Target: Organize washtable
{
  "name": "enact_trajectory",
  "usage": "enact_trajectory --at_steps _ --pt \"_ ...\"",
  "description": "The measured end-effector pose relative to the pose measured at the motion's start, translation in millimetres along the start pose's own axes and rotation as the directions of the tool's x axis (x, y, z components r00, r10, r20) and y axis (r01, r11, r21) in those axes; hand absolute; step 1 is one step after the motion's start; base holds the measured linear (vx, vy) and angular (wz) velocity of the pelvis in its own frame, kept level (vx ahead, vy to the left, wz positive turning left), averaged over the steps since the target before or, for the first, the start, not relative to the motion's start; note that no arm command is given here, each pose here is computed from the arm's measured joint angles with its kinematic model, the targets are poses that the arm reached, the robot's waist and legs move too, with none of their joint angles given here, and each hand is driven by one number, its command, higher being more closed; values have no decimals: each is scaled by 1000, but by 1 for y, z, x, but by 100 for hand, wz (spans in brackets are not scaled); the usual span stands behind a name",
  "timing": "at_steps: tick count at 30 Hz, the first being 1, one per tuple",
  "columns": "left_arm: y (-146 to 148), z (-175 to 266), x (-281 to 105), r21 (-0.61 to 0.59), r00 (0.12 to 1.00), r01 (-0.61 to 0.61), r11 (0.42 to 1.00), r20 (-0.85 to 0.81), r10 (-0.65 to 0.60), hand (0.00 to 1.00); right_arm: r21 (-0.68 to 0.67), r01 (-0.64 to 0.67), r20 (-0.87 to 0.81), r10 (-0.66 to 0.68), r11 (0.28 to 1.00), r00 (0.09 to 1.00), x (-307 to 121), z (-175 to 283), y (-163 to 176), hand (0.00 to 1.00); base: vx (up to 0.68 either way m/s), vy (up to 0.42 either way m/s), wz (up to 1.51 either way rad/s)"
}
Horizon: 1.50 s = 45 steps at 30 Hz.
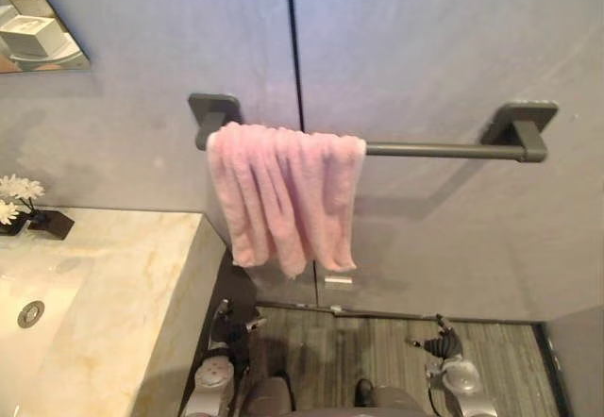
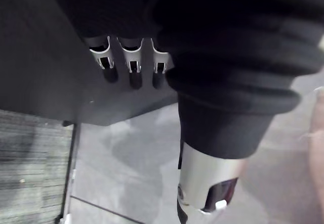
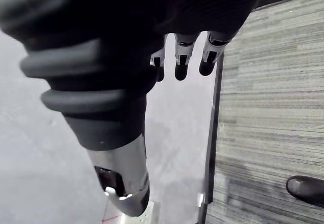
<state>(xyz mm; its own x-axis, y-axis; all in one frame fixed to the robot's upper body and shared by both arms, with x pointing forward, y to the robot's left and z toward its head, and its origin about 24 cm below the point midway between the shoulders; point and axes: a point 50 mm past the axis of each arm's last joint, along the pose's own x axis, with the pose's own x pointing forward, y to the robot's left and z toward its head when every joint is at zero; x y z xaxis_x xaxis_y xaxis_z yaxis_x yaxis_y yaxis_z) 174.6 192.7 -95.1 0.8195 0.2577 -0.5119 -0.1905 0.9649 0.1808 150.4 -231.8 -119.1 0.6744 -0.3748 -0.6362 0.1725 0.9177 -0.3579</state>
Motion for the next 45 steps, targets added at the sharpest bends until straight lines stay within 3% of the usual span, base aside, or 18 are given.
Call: enact_trajectory --at_steps 12,19,20,27,34,39,45 --pt "9 65 -19 12 944 7 1000 330 -10 0 -1 -25 18 25 1000 1000 -5 -2 2 0 26 23 -1" --pt "8 89 -15 77 906 14 997 420 -45 0 -56 -49 30 51 997 998 -5 -1 5 0 -20 0 -3" --pt "5 94 -13 99 898 18 995 436 -59 100 -58 -60 32 62 997 998 -4 0 5 0 -84 -1 -4" --pt "-9 102 -7 200 882 46 979 452 -134 100 -96 -89 90 97 991 991 -3 15 13 0 -115 1 -7" --pt "-13 104 -7 253 872 47 966 462 -164 100 -110 -91 328 123 990 937 -10 71 17 0 -79 9 -21" --pt "-9 104 -6 265 871 40 963 463 -163 100 -140 -152 558 205 978 804 -30 125 26 0 28 3 -2" --pt "-20 110 -7 310 850 76 948 477 -224 100 -274 -297 678 403 915 615 -50 172 56 0 42 0 -1"
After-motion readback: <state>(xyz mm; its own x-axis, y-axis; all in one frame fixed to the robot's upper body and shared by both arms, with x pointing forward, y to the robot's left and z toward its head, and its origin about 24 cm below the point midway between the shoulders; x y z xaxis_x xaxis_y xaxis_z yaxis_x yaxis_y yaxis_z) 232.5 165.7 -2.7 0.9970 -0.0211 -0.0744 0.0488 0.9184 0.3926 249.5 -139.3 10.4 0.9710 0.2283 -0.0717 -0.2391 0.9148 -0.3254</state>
